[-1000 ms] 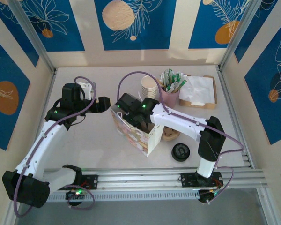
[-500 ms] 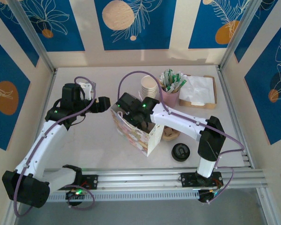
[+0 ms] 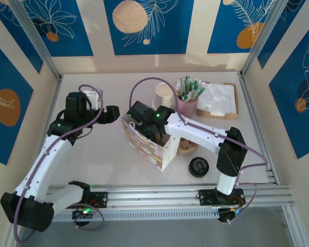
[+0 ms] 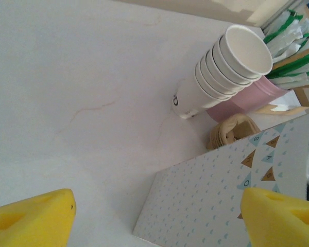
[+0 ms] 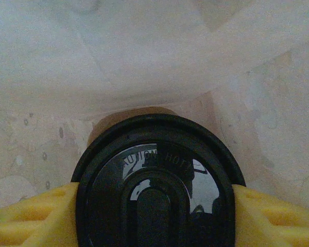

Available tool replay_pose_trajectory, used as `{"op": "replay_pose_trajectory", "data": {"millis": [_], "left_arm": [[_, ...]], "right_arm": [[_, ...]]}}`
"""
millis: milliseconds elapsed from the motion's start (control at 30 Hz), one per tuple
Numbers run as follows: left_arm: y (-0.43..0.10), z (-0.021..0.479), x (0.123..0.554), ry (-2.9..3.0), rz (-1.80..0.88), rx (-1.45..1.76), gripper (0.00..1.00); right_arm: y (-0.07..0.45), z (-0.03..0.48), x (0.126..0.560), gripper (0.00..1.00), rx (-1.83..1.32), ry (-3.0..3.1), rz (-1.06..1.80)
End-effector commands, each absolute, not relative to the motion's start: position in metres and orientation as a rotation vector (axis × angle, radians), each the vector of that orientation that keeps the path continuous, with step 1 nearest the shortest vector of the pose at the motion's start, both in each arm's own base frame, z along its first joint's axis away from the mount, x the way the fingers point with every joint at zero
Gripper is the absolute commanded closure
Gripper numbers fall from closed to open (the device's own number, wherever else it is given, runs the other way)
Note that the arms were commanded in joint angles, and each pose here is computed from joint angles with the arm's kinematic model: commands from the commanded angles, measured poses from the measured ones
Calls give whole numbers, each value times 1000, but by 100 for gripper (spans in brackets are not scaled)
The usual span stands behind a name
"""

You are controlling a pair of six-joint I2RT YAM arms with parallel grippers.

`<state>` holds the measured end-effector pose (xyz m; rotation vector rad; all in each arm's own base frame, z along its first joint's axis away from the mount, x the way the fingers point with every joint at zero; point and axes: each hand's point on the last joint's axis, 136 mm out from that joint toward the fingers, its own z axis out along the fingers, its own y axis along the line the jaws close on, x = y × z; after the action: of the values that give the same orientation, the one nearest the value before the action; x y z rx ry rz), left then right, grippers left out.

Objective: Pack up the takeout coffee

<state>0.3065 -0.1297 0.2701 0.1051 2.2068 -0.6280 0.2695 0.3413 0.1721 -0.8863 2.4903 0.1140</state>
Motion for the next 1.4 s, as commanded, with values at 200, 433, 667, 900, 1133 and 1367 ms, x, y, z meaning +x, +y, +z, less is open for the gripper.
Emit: {"op": "replay_pose_trajectory", "data": {"millis": [200, 433, 667, 900, 1133, 1367], "left_arm": [[-95, 291, 306, 2102, -455, -12, 14], [-105, 289, 306, 2111, -510, 29, 14], [-117, 283, 307, 2139, -580, 71, 15], [-119, 279, 308, 2156, -586, 74, 15], [-120, 278, 309, 2163, -588, 74, 15], [-120, 277, 309, 2165, -591, 76, 15]], "right_arm": [[360, 169, 282, 54, -816, 2530, 150], [353, 181, 283, 54, -826, 2510, 113], [344, 190, 274, 54, -843, 2501, 109], [343, 190, 266, 54, -855, 2518, 110], [333, 176, 263, 54, -849, 2566, 56], [331, 149, 260, 54, -851, 2629, 38]]}}
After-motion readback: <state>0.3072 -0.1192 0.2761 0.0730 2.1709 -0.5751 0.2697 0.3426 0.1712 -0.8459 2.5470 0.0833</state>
